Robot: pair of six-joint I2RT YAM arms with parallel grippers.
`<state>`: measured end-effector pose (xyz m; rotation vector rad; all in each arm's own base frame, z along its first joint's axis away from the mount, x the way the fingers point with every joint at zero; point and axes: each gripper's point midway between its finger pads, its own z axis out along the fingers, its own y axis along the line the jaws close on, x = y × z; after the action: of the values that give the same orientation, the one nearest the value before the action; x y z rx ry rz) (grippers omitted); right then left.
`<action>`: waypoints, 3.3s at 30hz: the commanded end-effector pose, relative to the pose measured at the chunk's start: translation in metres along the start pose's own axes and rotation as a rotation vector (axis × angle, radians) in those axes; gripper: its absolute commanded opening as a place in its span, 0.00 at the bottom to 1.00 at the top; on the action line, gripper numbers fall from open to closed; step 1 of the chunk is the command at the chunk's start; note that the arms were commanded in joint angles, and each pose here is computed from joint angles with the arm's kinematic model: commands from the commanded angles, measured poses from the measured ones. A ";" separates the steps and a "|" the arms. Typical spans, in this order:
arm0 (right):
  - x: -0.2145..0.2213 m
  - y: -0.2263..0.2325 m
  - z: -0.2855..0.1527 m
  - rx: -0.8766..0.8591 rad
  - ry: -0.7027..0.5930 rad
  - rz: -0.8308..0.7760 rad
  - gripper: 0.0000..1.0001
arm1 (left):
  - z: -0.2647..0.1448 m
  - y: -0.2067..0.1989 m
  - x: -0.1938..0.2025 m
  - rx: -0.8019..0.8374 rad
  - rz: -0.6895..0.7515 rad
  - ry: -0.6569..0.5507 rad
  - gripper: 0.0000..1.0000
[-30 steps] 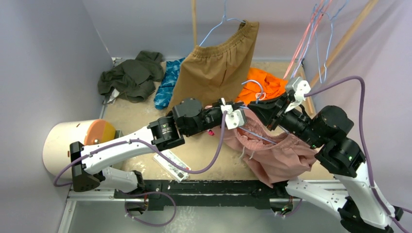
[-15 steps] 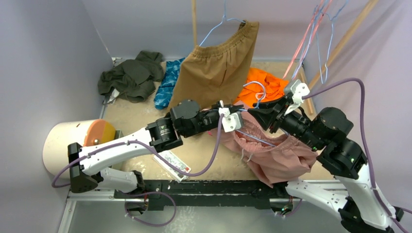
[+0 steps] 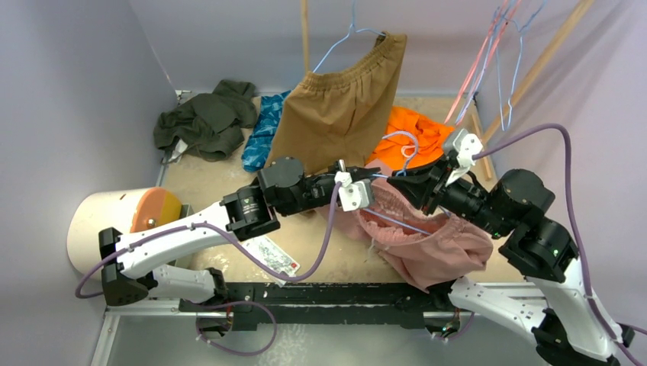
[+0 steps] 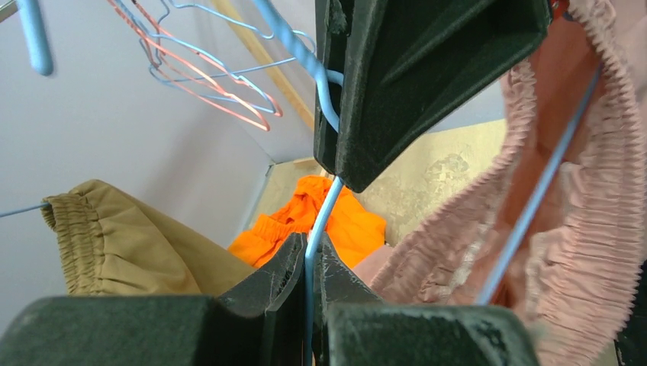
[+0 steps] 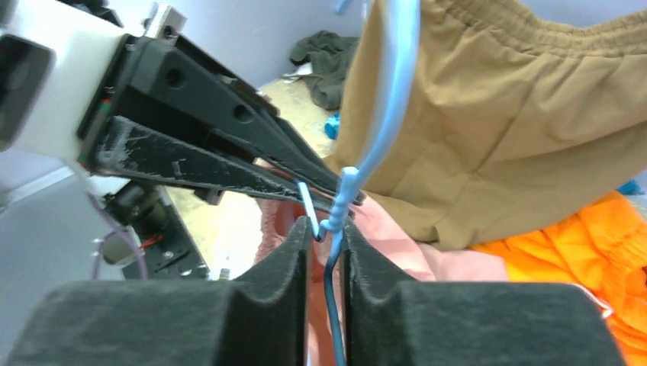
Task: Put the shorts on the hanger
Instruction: Place the hanger at the clothesline.
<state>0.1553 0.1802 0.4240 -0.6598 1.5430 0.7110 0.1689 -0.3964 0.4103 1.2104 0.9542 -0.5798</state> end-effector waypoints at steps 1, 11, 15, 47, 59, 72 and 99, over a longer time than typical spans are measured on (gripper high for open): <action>-0.009 0.005 -0.006 -0.027 -0.008 -0.017 0.09 | -0.020 0.016 -0.059 -0.020 0.006 -0.185 0.00; -0.022 0.011 -0.005 -0.057 -0.045 -0.004 0.00 | -0.025 0.021 -0.055 -0.057 -0.010 -0.176 0.00; -0.037 -0.027 -0.012 0.165 -0.110 0.008 0.00 | -0.029 0.032 -0.041 -0.128 -0.014 -0.110 0.40; -0.083 -0.229 0.057 0.892 -0.233 0.078 0.00 | -0.147 0.014 0.054 -0.424 -0.350 -0.049 0.70; -0.143 -0.234 0.034 0.928 -0.442 -0.066 0.00 | -0.160 -0.005 0.080 -0.408 -0.383 -0.034 0.69; -0.149 -0.252 0.049 0.853 -0.498 -0.123 0.00 | -0.171 -0.008 0.100 -0.473 -0.447 -0.039 0.69; -0.163 -0.292 0.070 0.821 -0.538 -0.130 0.00 | -0.167 -0.011 0.116 -0.484 -0.432 0.029 0.69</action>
<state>0.4607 0.0478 0.4865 0.0436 1.3520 0.0482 0.1683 -0.2263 0.2867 0.6224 1.3229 -0.5918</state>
